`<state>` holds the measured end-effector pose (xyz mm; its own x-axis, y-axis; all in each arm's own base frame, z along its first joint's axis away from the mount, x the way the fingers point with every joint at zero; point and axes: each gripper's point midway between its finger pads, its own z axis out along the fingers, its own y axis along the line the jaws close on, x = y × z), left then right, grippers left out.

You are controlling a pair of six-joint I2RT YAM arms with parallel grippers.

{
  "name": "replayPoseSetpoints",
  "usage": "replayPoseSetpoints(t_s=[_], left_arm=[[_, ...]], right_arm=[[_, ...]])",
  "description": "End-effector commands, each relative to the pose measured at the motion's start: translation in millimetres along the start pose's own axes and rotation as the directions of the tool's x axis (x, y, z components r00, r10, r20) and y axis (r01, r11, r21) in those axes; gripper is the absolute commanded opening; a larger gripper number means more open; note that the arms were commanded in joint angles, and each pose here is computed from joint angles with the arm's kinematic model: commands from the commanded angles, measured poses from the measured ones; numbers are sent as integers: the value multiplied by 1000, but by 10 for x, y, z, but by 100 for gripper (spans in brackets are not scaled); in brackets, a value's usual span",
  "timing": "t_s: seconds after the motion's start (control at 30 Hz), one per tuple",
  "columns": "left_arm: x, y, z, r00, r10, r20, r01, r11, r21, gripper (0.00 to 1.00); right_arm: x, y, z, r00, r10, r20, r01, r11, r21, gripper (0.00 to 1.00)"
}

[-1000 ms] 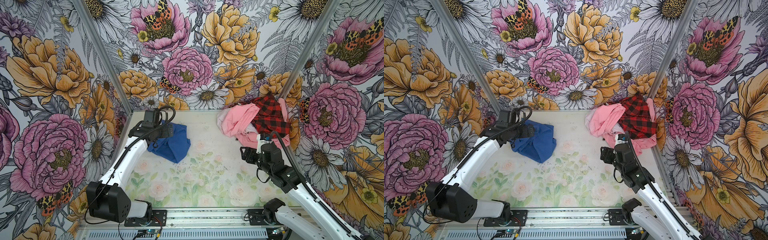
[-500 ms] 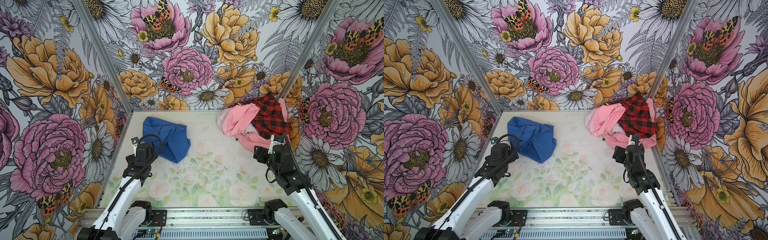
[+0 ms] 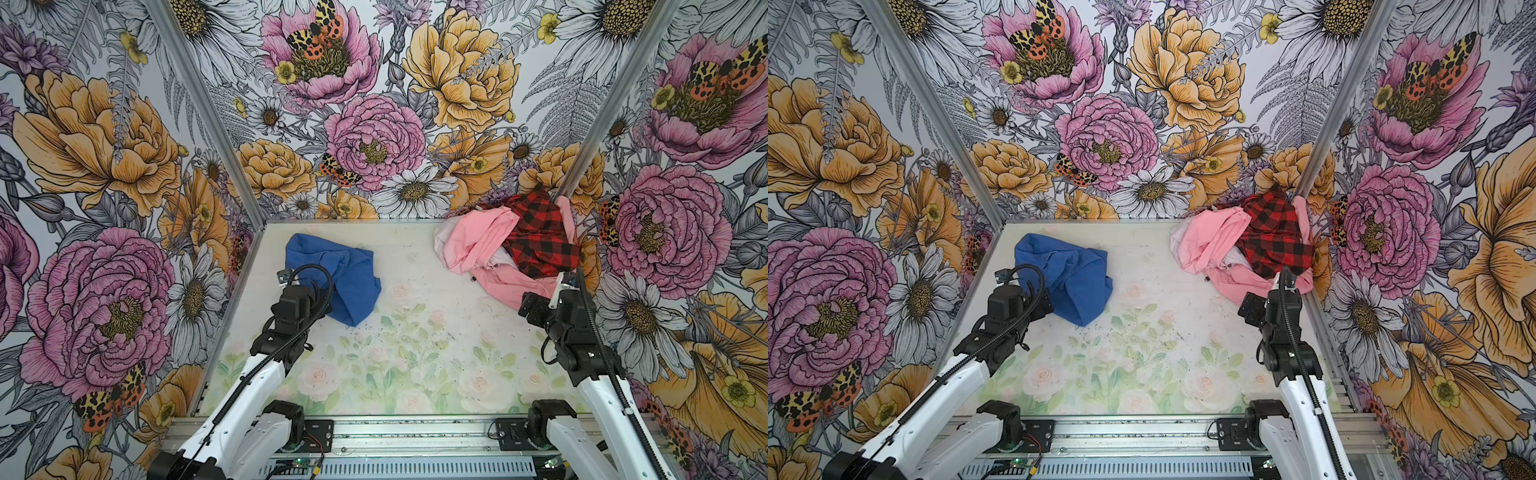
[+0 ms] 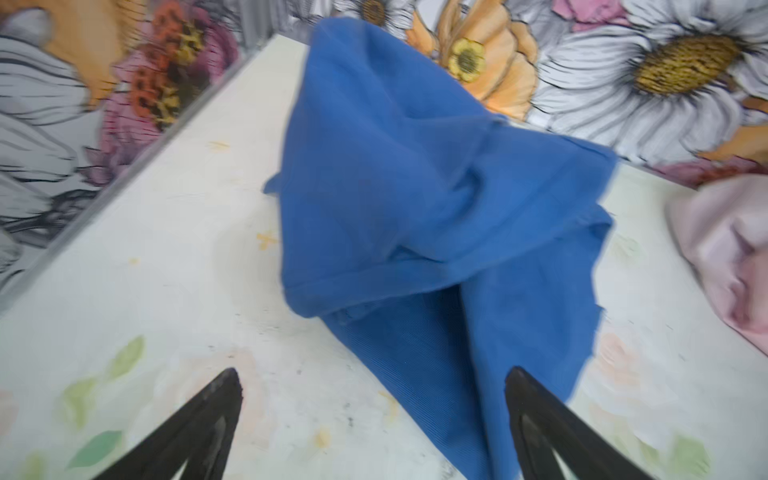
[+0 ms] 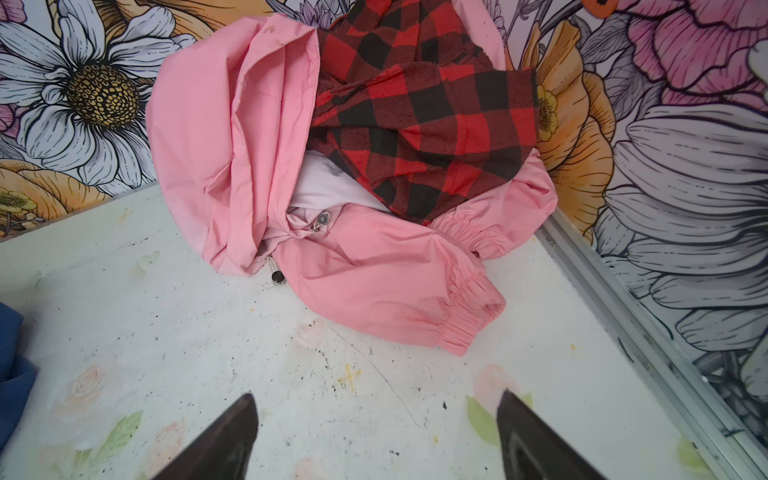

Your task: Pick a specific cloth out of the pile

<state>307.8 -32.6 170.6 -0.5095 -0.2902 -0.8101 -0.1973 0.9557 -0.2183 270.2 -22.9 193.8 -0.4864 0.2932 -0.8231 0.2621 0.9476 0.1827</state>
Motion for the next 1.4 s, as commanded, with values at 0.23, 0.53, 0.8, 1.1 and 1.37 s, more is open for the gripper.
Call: replayPoseSetpoints(t_s=[0.23,0.53,0.8,1.1,1.37], left_arm=[[903,-494,188,833,120,-540,-45,988,150,98],[1230,-367,833,764,80,-641,-93,996,13,90],[721,-83,1389,850,8,-527,-97,985,-142,85],[233,-218,1537,894,121,-432,-159,986,-53,98],[154,-331,493,959,125,-255,-122,992,27,99]], right_arm=[[174,193,118,997,33,-69,-40,993,-114,89],[173,191,127,997,30,-69,-38,993,-113,89],[100,168,107,999,28,-47,-33,995,-97,89],[39,143,107,999,12,-31,-14,997,-80,89],[-39,-50,195,1000,-13,-15,13,1000,4,90]])
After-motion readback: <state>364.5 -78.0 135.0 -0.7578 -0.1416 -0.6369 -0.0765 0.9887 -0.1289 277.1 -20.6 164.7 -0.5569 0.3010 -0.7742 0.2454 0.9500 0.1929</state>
